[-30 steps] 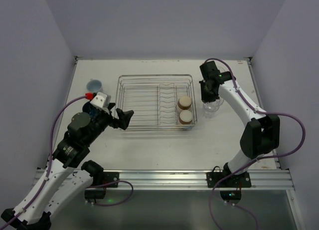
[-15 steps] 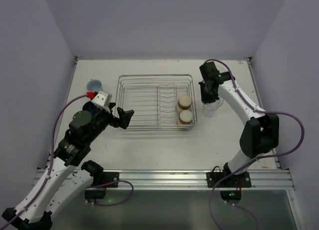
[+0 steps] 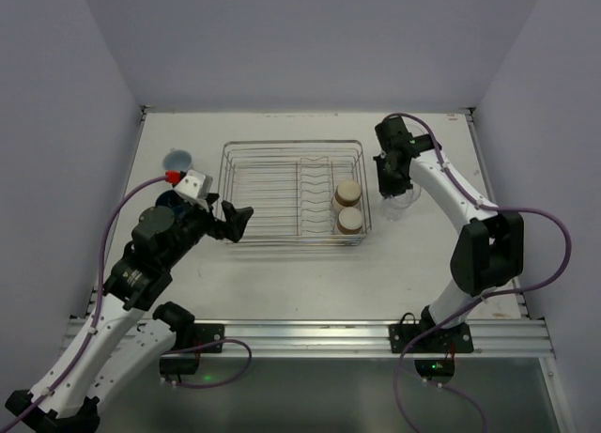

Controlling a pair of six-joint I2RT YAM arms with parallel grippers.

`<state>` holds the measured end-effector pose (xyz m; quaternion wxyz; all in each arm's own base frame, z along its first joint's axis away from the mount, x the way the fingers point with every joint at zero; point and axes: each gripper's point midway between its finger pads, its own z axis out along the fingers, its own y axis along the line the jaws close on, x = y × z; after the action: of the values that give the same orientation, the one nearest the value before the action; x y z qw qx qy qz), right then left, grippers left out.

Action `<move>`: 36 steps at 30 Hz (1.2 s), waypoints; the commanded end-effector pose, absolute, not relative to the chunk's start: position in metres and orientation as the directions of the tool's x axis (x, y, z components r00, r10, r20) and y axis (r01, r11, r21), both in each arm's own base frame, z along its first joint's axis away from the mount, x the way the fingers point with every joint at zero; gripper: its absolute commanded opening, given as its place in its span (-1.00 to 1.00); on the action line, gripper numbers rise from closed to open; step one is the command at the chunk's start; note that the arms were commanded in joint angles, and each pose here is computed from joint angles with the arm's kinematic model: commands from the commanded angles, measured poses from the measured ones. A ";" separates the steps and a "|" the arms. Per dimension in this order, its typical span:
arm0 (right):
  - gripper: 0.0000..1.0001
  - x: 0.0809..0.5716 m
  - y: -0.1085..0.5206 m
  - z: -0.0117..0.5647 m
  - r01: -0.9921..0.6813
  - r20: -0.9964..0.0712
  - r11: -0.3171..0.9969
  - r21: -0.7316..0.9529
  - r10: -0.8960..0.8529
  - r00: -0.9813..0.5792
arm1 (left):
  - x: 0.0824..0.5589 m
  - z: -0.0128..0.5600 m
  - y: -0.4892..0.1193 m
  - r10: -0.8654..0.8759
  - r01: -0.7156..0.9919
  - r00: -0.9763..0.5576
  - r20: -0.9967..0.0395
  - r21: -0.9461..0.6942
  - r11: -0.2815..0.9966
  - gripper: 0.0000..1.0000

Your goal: Unload the cups from the dish rack

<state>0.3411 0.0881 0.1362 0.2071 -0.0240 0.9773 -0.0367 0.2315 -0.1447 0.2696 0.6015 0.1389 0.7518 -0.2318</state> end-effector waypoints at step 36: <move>0.23 0.267 0.127 0.318 -0.283 -0.884 0.841 0.461 0.408 -0.227 | 0.266 0.258 -0.354 -0.016 0.711 -0.417 -0.909 -0.337 0.618 1.00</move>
<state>0.2733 0.1220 0.2756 0.5559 0.0128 0.8047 0.2082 0.2379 -0.3334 0.2221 0.4161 0.2342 0.7815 -0.4016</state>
